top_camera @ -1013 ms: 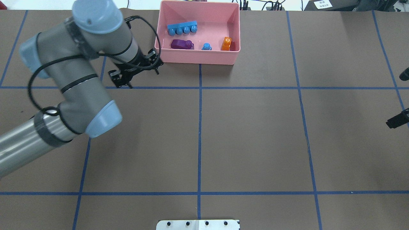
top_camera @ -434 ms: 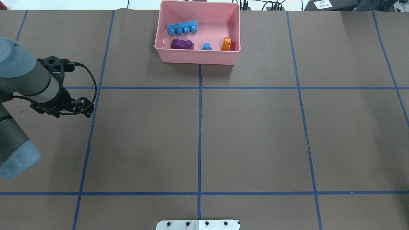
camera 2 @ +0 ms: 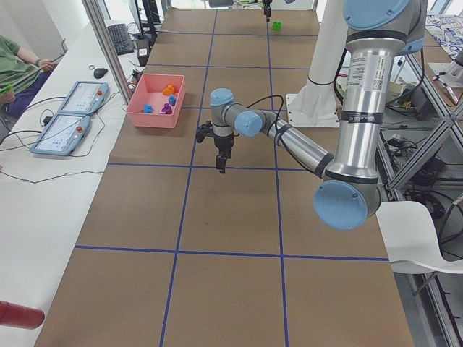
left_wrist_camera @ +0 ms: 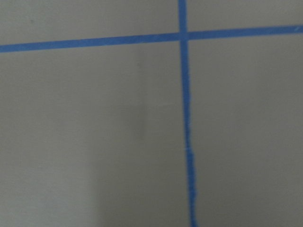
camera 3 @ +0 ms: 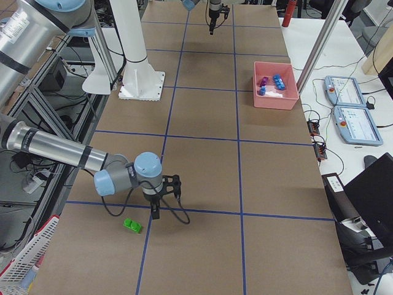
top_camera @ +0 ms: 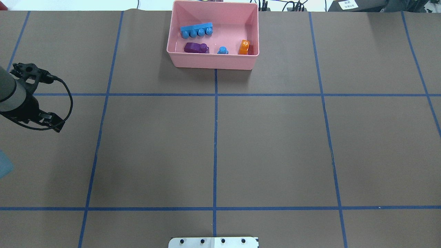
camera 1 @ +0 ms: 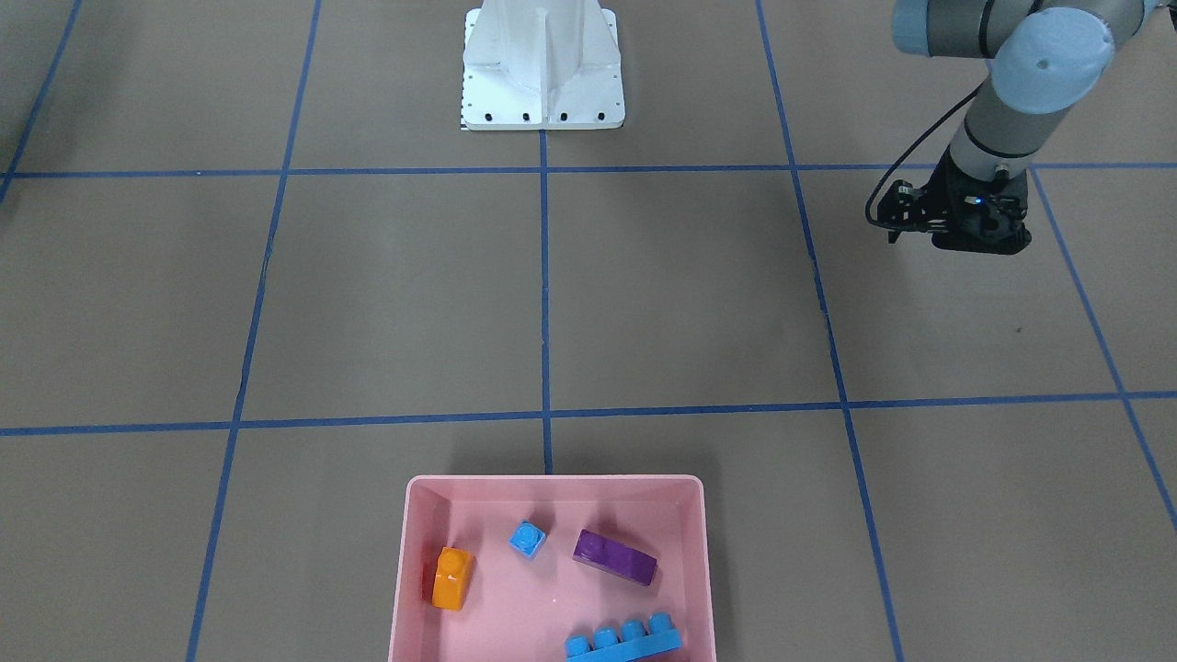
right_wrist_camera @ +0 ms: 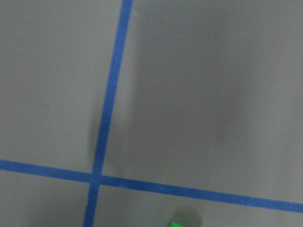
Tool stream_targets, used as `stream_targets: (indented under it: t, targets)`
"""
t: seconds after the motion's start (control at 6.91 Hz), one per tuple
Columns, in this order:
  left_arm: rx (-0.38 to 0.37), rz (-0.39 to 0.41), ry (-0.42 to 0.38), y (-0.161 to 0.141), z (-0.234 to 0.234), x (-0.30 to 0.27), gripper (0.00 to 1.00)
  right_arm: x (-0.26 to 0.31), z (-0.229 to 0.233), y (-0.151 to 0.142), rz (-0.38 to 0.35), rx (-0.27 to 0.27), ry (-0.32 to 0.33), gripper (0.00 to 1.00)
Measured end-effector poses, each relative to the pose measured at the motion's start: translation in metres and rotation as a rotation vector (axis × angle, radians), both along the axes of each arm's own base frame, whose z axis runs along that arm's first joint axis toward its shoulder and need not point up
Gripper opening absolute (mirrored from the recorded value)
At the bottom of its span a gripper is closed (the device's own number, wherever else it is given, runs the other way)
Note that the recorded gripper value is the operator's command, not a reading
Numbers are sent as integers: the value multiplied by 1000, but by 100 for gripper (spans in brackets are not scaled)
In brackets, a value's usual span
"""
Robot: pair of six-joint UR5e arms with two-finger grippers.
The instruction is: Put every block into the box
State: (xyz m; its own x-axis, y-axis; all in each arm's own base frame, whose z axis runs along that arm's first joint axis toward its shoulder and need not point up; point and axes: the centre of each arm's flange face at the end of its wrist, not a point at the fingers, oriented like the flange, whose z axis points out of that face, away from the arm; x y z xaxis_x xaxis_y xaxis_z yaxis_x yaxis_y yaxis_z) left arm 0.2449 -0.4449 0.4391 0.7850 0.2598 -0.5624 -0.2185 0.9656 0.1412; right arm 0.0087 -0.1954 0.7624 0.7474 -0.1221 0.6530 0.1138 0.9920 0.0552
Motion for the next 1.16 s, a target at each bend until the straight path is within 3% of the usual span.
stream_targets:
  t: [0.29,0.58,0.87,1.16]
  targets:
    - [14,17,-7,-1,6,-10,100,12,43,36,156,-40,-37,98]
    - [18,12,-2,0,3,-13,100,8,48,30,246,-79,-71,98]
    - [24,9,4,1,-2,-14,100,-3,44,25,219,-101,-105,98]
    - [27,8,7,2,-4,-15,100,-20,43,25,111,-98,-109,91]
